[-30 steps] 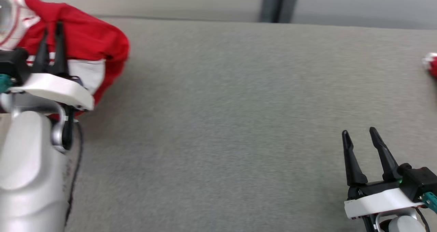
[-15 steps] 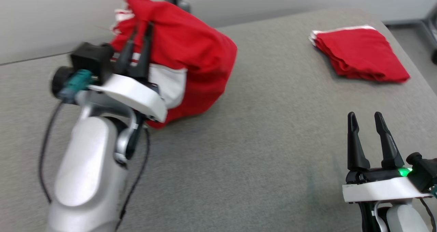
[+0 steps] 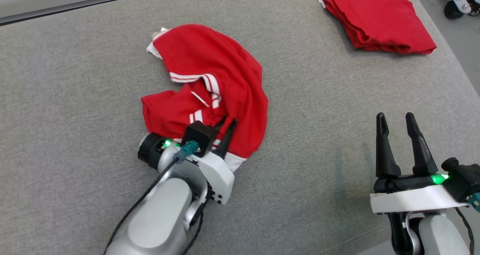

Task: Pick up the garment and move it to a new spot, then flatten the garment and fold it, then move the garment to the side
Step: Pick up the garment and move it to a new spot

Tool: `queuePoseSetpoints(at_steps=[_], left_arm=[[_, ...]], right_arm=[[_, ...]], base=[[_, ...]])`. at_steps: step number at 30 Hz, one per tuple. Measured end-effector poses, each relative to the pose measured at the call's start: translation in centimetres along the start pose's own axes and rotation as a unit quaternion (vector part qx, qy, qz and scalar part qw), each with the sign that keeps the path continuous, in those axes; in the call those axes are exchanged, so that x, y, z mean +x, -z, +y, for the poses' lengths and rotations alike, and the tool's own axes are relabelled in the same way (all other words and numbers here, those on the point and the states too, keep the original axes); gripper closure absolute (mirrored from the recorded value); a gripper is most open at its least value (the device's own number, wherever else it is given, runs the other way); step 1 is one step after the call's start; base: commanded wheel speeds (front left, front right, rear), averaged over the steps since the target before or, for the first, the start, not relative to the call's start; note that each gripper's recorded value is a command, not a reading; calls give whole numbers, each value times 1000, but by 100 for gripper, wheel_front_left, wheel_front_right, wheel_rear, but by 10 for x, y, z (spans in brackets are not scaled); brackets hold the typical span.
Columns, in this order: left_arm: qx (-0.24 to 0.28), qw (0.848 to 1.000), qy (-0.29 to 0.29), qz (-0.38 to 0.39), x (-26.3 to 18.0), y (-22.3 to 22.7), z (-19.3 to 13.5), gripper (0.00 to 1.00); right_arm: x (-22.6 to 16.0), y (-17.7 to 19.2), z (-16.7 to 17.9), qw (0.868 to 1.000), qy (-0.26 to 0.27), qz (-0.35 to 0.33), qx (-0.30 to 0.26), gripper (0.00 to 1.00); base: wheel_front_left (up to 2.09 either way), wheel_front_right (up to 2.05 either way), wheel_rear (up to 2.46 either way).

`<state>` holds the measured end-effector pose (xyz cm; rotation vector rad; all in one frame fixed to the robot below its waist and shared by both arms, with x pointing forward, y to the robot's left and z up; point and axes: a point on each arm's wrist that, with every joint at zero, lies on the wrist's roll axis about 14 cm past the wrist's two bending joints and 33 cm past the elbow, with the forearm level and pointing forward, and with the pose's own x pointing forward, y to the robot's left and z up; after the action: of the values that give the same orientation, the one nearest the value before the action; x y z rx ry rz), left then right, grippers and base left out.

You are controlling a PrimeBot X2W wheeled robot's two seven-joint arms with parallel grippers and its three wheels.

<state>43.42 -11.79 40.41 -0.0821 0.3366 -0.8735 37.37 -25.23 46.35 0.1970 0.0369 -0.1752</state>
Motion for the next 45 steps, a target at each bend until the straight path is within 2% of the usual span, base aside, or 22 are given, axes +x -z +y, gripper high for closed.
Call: queuePoseSetpoints(at_steps=[1, 2, 8, 11, 14, 19, 27, 29, 36, 45], left_arm=[[-7, 1000, 4, -3, -1, 1, -5, 13], [-15, 1000, 4, -8, -2, 0, -7, 0], [-62, 995, -8, -79, -22, -31, -18, 0], [-71, 989, -39, -124, -39, -53, -14, 0], [-68, 982, -95, -150, -65, -63, 2, 0], [-74, 959, -203, -183, -128, -66, 37, 0], [2, 917, -333, -221, -226, -68, 57, 0], [-1, 908, -355, -224, -245, -62, 56, 0], [14, 887, -412, -210, -288, -39, 52, 0], [40, 886, -406, -221, -294, -47, 47, 0]], right_arm=[[1, 0, 1, 1000, -3, 0, 0, 0], [1, 0, 4, 1000, -7, 0, 0, 0], [1, -1, 18, 999, -34, -2, 0, 0], [-5, -1, 27, 999, -49, -2, 3, 0], [-10, -4, 37, 998, -68, -7, 5, 0], [-21, -6, 60, 994, -105, -10, 11, 0], [-39, -8, 93, 987, -158, -16, 7, 0], [-44, -6, 98, 986, -167, -15, 5, 0], [-63, -1, 110, 981, -192, -11, -11, 0], [-71, 1, 108, 981, -192, -9, -15, 0]], base=[[0, 0, 0], [0, 0, 0], [0, 0, 0], [0, 0, 0], [0, 0, 0], [0, 0, 0], [0, 0, 0], [0, 0, 0], [0, 0, 0], [0, 0, 0]])
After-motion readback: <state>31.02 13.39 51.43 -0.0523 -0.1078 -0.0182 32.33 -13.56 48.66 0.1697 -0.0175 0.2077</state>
